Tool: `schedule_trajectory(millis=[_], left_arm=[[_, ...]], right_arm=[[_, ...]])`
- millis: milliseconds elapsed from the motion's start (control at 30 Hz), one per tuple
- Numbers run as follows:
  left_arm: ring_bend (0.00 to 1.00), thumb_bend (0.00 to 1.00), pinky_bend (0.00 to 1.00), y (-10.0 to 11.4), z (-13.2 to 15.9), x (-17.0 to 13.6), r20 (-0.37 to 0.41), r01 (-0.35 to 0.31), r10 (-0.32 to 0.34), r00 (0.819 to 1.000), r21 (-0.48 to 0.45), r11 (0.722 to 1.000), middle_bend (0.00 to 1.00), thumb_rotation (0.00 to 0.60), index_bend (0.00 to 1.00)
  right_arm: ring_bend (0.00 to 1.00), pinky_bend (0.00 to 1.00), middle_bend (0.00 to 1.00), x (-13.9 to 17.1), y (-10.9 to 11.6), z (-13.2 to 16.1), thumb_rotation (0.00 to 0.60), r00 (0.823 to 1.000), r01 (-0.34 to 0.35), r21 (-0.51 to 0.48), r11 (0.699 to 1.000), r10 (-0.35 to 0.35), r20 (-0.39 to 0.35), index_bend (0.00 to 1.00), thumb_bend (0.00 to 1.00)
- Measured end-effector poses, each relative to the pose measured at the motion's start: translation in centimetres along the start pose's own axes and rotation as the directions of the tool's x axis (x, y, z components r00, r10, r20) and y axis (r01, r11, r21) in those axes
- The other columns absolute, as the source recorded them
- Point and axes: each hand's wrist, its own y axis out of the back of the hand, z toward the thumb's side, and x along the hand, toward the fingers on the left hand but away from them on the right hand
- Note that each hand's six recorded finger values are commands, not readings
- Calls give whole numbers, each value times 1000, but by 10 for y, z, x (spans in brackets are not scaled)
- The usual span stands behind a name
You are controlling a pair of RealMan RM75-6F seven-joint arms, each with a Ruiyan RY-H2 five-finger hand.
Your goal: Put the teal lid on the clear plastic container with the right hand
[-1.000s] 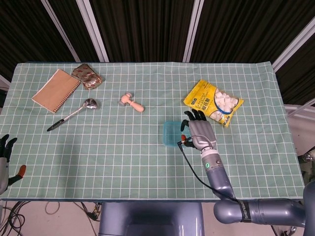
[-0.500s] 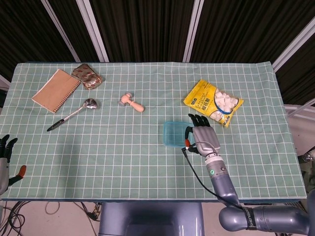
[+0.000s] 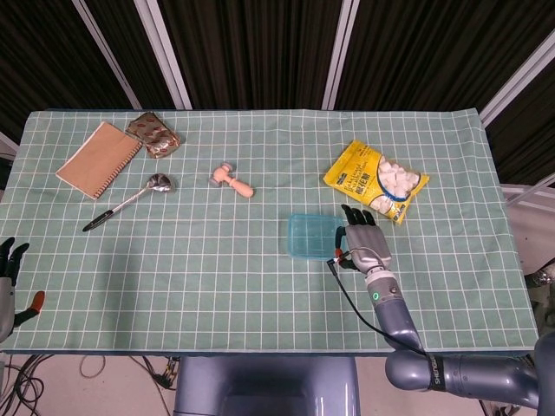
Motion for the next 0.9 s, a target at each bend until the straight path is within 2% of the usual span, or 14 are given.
schedule_trajectory(millis=[533, 900], left_arm=[[0, 318, 0, 1, -2, 1, -7, -2, 2, 1000, 0, 1000, 0, 600, 106], [0, 318, 0, 0, -3, 1, -14, 1, -1, 1000, 2, 1000, 0, 600, 106]], right_arm=[[0, 0, 0, -12, -21, 6, 600, 999, -29, -7, 1000, 29, -14, 641, 517], [0, 0, 0, -17, -27, 2, 600, 999, -36, -11, 999, 36, -7, 651, 517]])
